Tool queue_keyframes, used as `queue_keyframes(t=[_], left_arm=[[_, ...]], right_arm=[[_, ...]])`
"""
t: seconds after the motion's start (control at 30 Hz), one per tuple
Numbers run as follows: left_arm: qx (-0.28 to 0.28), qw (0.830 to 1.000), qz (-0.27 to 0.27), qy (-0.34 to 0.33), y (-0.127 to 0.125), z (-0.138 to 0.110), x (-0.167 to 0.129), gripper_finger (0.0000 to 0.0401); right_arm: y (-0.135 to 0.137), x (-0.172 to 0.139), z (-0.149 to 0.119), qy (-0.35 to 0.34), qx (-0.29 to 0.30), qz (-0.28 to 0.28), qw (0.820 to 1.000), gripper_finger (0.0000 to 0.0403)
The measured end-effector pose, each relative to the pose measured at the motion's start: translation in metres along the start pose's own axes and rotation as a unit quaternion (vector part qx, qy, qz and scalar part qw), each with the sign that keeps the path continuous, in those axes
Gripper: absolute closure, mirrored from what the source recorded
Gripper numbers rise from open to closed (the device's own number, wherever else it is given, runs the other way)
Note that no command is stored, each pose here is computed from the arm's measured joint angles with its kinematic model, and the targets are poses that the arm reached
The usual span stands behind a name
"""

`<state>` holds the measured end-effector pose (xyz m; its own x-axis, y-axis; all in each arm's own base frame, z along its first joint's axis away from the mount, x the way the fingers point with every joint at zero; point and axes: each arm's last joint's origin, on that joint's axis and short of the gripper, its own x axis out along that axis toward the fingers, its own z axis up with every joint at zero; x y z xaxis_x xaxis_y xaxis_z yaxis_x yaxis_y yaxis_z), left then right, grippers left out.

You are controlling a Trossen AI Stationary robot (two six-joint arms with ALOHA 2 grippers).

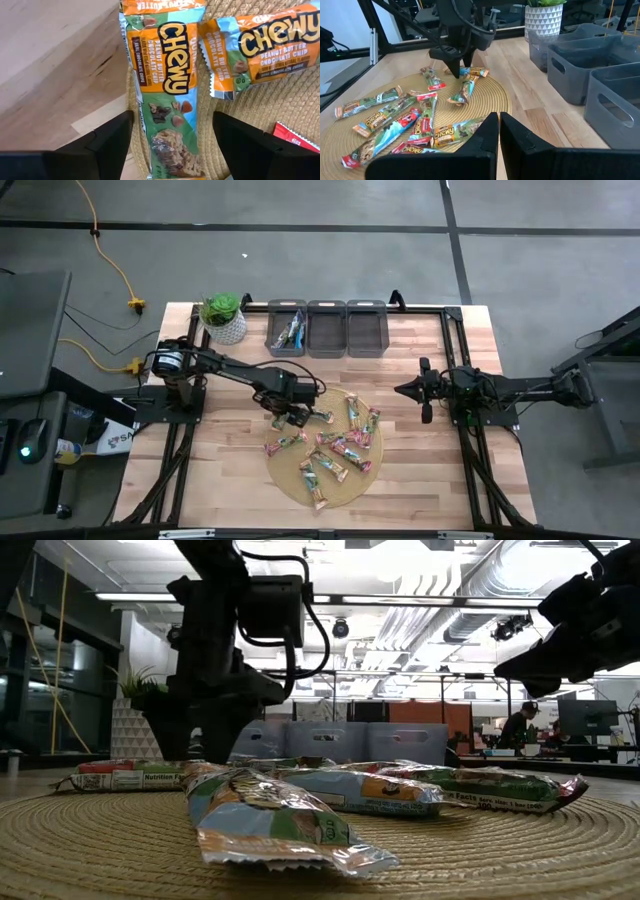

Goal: Pick and place Granola Bars by type
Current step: Put the yellow granola bar into the middle black bin

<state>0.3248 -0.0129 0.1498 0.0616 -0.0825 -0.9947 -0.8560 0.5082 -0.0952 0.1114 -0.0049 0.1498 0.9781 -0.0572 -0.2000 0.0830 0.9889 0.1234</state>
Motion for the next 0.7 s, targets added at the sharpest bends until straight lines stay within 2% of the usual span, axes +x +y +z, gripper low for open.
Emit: queue_keyframes(t=[0.43,0.7], left_arm=[[0.001,1.000,-0.003,0.004,-0.0002,-0.0001,0.0006,0.0211],[0.001,1.000,0.002,0.007,0.0007,-0.0006,0.0008,0.0240]], right_arm=[[0.0000,0.0000,-0.0001,0.000,0.000,0.000,1.000,0.0403],[0.0000,0.0000,-0.0001,0.000,0.000,0.000,1.000,0.0403]])
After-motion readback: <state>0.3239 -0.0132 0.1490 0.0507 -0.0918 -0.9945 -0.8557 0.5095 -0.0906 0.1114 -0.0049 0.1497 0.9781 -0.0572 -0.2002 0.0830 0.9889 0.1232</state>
